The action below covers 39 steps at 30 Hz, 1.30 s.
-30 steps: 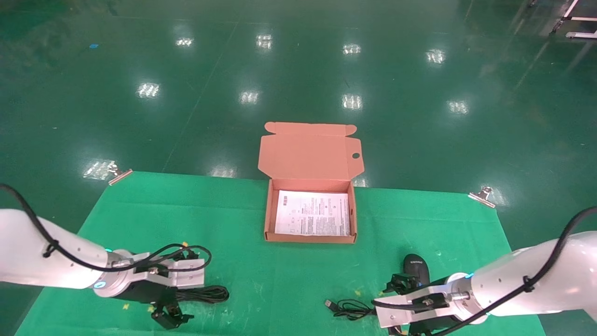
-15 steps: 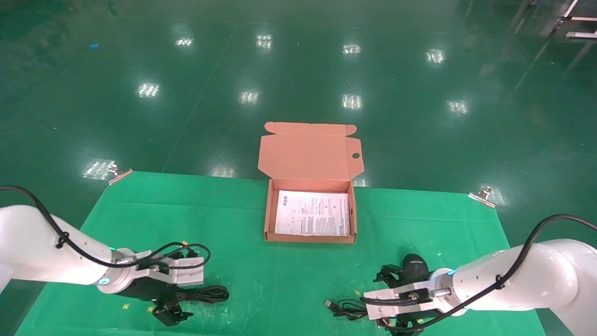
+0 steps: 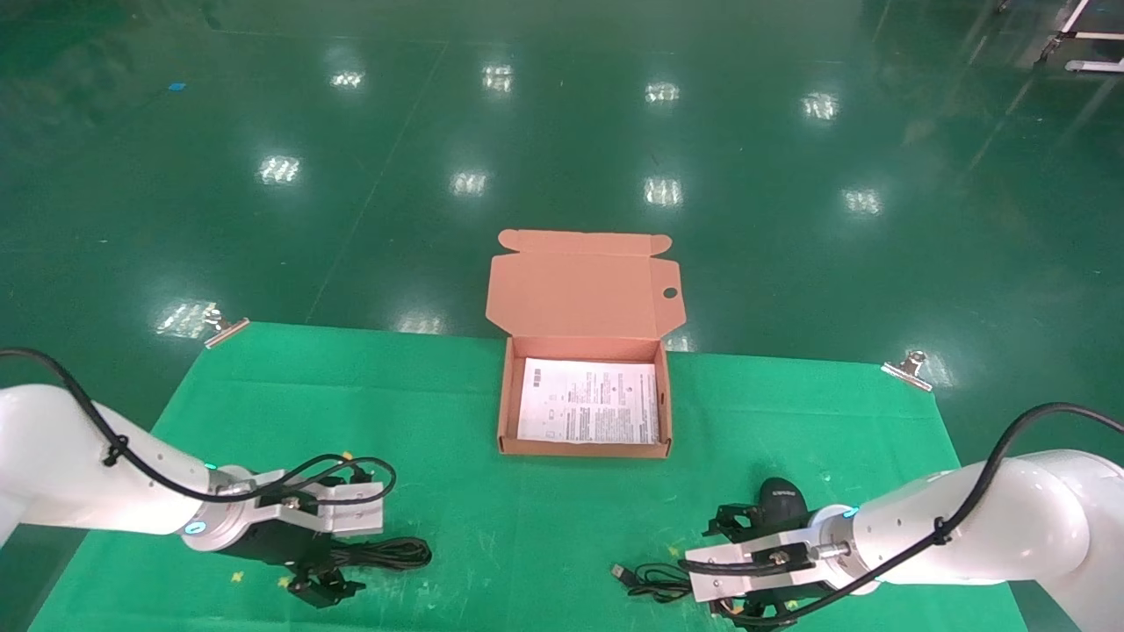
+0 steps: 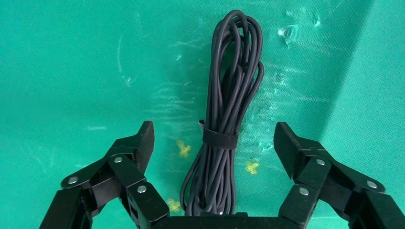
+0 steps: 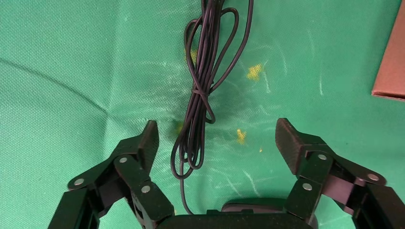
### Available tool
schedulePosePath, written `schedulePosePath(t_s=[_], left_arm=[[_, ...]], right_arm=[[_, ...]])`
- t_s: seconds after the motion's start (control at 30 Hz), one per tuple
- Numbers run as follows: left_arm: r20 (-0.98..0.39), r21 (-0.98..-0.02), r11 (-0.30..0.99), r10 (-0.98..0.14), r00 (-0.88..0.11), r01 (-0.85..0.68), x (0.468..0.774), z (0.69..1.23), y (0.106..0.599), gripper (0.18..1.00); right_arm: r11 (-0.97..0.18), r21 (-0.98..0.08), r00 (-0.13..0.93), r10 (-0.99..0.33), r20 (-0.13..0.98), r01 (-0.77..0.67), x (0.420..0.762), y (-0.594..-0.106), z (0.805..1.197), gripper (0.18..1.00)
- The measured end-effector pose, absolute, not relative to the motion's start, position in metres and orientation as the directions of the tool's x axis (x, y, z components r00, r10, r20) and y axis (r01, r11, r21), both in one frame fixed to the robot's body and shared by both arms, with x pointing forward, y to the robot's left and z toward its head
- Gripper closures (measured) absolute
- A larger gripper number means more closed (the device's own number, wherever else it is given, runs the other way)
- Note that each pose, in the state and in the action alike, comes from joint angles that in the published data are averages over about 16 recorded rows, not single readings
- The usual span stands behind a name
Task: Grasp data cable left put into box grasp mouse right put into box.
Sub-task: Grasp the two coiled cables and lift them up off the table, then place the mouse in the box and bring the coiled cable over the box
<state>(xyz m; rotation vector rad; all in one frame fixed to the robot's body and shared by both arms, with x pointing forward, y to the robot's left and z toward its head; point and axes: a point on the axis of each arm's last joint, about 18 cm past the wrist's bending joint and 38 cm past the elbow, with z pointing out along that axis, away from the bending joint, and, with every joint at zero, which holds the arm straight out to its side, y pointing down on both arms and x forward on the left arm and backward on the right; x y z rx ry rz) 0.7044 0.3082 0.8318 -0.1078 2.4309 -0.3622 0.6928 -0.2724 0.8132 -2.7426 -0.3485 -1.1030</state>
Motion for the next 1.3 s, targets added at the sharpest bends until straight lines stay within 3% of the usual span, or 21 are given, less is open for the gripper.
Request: schedulePosePath(t_s=[0.27, 0.97, 1.3], left_arm=[[-0.612, -0.285, 0.958, -0.166, -0.773, 0.019, 0.704, 0.832, 0.307, 0.321], [-0.612, -0.283, 0.959, -0.163, -0.774, 0.022, 0.703, 0.832, 0.307, 0.834], [-0.646, -0.276, 0.959, -0.134, -0.752, 0.066, 0.702, 0.843, 0.308, 0.931]], right_arm=[[-0.959, -0.064, 0.701, 0.156, 0.696, 0.277, 0.692, -0.273, 0.814, 0.35], [-0.959, -0.064, 0.702, 0.157, 0.695, 0.278, 0.691, -0.273, 0.815, 0.843], [-0.965, -0.114, 0.699, 0.088, 0.709, 0.237, 0.688, -0.287, 0.832, 0.952]])
